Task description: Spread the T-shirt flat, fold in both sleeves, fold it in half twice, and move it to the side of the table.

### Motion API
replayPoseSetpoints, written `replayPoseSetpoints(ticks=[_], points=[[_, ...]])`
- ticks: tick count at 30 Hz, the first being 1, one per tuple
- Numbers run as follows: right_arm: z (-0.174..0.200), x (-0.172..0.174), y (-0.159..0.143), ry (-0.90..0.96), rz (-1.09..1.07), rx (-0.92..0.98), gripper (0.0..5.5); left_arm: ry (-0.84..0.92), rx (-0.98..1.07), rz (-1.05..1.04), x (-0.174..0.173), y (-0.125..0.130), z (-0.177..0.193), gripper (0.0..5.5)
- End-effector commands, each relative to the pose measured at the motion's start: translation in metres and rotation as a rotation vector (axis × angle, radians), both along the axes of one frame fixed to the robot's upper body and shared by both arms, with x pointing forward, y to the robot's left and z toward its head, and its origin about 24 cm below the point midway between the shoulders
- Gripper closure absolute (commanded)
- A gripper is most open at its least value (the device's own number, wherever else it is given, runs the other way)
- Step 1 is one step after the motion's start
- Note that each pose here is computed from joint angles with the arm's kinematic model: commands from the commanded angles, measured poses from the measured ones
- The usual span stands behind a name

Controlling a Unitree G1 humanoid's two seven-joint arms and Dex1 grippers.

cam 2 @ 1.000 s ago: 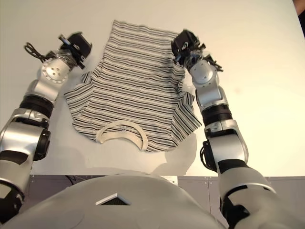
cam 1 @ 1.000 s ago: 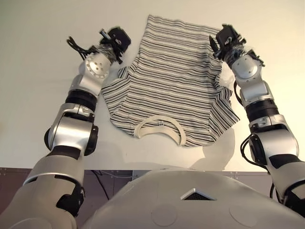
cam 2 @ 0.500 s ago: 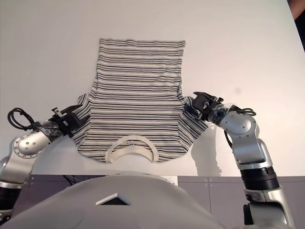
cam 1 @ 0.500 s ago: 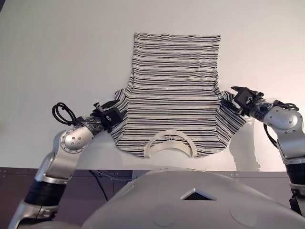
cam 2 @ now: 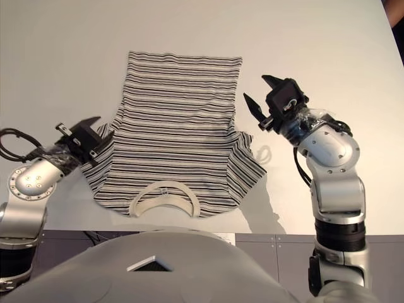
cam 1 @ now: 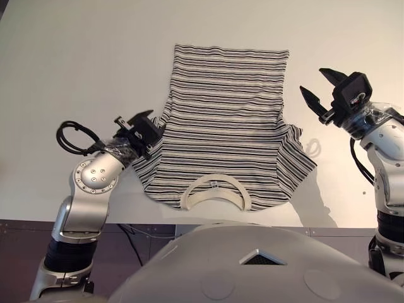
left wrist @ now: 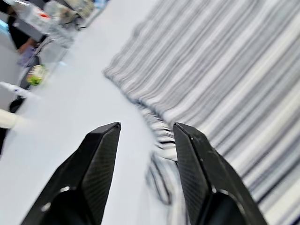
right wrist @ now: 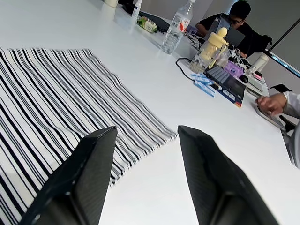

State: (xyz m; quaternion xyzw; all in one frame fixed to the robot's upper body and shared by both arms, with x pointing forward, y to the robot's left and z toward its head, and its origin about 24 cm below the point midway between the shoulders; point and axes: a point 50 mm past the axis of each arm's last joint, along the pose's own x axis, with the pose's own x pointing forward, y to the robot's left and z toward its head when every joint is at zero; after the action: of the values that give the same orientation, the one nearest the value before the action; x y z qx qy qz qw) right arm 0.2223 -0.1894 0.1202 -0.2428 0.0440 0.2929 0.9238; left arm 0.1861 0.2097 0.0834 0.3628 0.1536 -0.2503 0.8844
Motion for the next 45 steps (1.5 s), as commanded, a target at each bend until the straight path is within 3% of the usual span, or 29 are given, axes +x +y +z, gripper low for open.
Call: replayPoseSetpoints(ticks=[1,4,6,9,15,17,20,23,25,30,36,45], points=[[-0.033,-0.01,0.018,0.117,0.052,-0.074,3.11,-0.016,0.08,0.031,0.013,0.012,0.009,3.42],[-0.096,-0.015,0.013,0.284,-0.048,-0.202,3.11,-0.055,0.123,0.088,0.025,0.025,0.007,3.42],[-0.115,-0.012,0.007,0.31,-0.115,-0.244,3.11,-0.105,0.101,0.17,0.032,0.037,0.009,3.42],[-0.115,-0.002,0.004,0.289,-0.157,-0.232,3.11,-0.179,0.154,0.314,0.018,0.063,-0.009,3.42],[-0.081,-0.006,0.003,0.161,-0.226,-0.098,3.11,-0.226,0.193,0.316,-0.015,0.099,-0.019,3.42],[-0.05,-0.004,0.005,0.008,-0.296,0.018,3.11,-0.257,0.257,0.215,-0.026,0.098,-0.018,3.42],[-0.024,-0.01,0.01,-0.107,-0.329,0.122,3.11,-0.208,0.427,-0.252,-0.072,0.083,-0.027,3.42],[-0.031,-0.024,0.015,-0.12,-0.392,0.14,3.11,-0.074,0.657,-0.597,-0.075,0.112,-0.036,3.42],[-0.037,-0.025,0.019,-0.125,-0.408,0.135,3.11,-0.048,0.718,-0.661,-0.069,0.122,-0.037,3.42],[-0.039,-0.024,0.023,-0.145,-0.42,0.145,3.11,-0.004,0.627,-0.761,-0.076,0.115,-0.053,3.42],[-0.037,-0.016,0.025,-0.158,-0.397,0.148,3.06,-0.02,0.51,-0.791,-0.081,0.093,-0.065,2.7],[-0.041,-0.014,0.025,-0.145,-0.391,0.145,3.06,-0.034,0.675,-0.725,-0.067,0.092,-0.072,2.59]])
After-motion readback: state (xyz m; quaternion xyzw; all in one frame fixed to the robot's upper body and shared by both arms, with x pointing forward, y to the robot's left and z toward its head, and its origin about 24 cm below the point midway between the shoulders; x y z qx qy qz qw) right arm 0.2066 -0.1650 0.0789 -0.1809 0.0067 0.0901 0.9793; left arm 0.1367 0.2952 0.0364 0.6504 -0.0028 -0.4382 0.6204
